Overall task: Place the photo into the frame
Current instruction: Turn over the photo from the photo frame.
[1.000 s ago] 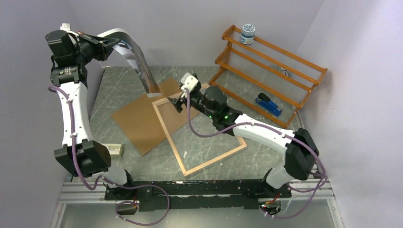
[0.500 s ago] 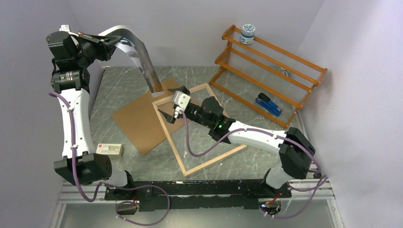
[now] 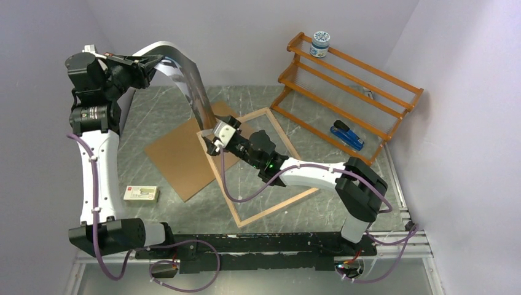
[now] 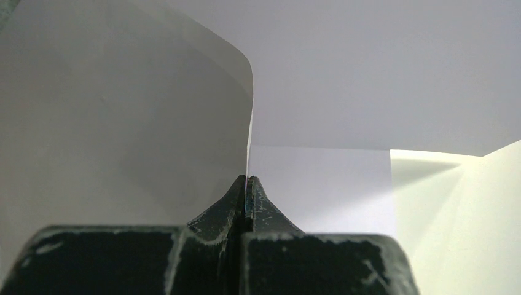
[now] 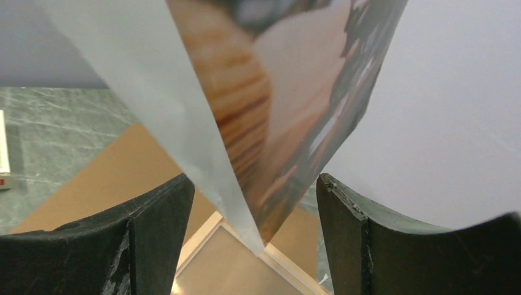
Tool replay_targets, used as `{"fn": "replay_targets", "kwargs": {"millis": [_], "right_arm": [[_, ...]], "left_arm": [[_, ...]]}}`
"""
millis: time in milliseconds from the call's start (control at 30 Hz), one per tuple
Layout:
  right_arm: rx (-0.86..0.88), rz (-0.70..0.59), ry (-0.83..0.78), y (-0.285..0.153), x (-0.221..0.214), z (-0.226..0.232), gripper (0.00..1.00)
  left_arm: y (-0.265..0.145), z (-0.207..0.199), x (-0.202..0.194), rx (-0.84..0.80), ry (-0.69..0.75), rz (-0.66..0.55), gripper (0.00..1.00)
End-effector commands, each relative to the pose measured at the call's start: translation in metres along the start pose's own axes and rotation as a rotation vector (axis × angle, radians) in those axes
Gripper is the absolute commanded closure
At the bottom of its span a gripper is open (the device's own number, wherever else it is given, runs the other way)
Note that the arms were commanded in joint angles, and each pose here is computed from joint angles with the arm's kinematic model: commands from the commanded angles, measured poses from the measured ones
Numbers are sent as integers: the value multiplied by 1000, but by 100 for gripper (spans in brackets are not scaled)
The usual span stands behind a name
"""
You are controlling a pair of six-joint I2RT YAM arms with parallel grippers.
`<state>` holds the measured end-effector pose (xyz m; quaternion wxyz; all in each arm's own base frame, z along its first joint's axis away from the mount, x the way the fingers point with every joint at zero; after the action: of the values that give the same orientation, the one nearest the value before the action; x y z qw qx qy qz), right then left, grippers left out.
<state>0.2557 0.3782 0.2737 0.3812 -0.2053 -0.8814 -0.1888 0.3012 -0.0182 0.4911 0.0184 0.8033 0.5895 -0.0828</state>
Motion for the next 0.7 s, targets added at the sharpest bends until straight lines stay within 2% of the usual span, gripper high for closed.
{"fn": "replay_targets", "kwargs": {"millis": [0, 267, 533, 567, 667], "right_arm": [[-180, -80, -14, 9, 21, -28, 28], [-261, -105, -38, 8, 23, -35, 56], [-273, -110, 11, -3, 25, -36, 99], [-273, -109, 15, -5, 25, -37, 100], [-276, -108, 19, -10, 28, -39, 100]], "left_arm": [[-22, -14, -13, -62, -12, -22, 97], [-25, -7, -14, -48, -68, -22, 97], [-24, -10, -13, -89, -84, -16, 97], [-24, -10, -13, -91, -78, -17, 94], [-24, -12, -13, -115, -59, -24, 74]]}}
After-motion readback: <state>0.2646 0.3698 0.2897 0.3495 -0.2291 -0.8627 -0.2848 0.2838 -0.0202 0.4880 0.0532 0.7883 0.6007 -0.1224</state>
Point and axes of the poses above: each gripper's point midway between its finger pads, its own y axis out along the fingers, its own z axis along the line the jaws close on, x = y × z, the point moved 9 cm from there along -y, back along the fingers, and after that the axes turned 13 degrees about -y, right-handed, at the moved point
